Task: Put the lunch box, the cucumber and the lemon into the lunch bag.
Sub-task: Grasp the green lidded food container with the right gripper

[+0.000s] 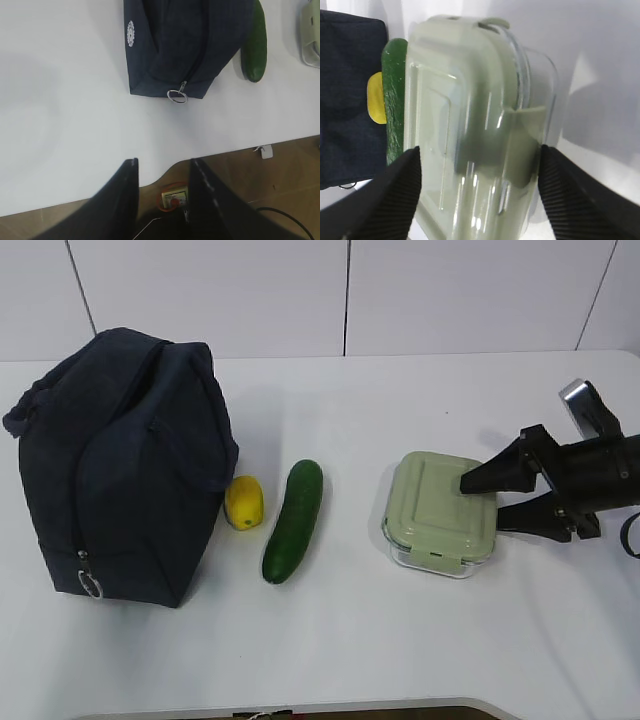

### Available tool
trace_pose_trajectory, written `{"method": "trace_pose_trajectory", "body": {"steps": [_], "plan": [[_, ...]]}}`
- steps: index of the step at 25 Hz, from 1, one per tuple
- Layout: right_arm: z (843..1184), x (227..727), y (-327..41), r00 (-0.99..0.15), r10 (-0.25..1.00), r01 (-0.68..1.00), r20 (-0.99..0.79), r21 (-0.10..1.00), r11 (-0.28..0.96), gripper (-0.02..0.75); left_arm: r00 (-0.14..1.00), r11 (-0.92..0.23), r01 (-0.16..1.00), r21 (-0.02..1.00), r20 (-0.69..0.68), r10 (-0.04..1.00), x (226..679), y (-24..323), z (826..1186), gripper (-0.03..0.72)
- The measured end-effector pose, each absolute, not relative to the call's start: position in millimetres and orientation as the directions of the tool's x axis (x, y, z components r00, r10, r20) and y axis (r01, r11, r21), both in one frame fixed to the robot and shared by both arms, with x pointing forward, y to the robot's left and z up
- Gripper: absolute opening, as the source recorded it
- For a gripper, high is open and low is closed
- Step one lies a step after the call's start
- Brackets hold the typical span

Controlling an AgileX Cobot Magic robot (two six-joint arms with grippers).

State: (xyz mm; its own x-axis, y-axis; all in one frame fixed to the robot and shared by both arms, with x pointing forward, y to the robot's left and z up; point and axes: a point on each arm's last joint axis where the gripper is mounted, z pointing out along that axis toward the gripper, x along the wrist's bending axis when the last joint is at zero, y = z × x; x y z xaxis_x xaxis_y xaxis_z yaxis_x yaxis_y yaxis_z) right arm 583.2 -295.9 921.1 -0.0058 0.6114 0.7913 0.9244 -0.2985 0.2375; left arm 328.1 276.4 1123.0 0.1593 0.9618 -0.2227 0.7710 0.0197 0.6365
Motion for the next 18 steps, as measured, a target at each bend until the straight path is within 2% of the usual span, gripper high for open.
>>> {"method": "trace_pose_trajectory", "body": {"steps": [5, 10, 18], "plan": [[916, 584, -296, 0.003, 0.605, 0.926, 0.796, 0.226, -0.302, 0.573, 0.159, 0.020, 0.771, 0.637, -0.223, 0.962, 328, 276, 1123, 0.242], [906, 586, -293, 0.011, 0.542, 0.931, 0.840, 0.189, -0.312, 0.572, 0.159, 0.020, 0.771, 0.637, -0.223, 0.962, 328, 276, 1123, 0.242], [899, 587, -291, -0.002, 0.518, 0.931, 0.856, 0.190, -0.310, 0.572, 0.159, 0.020, 0.771, 0.637, -0.223, 0.962, 328, 276, 1123, 0.242]]}}
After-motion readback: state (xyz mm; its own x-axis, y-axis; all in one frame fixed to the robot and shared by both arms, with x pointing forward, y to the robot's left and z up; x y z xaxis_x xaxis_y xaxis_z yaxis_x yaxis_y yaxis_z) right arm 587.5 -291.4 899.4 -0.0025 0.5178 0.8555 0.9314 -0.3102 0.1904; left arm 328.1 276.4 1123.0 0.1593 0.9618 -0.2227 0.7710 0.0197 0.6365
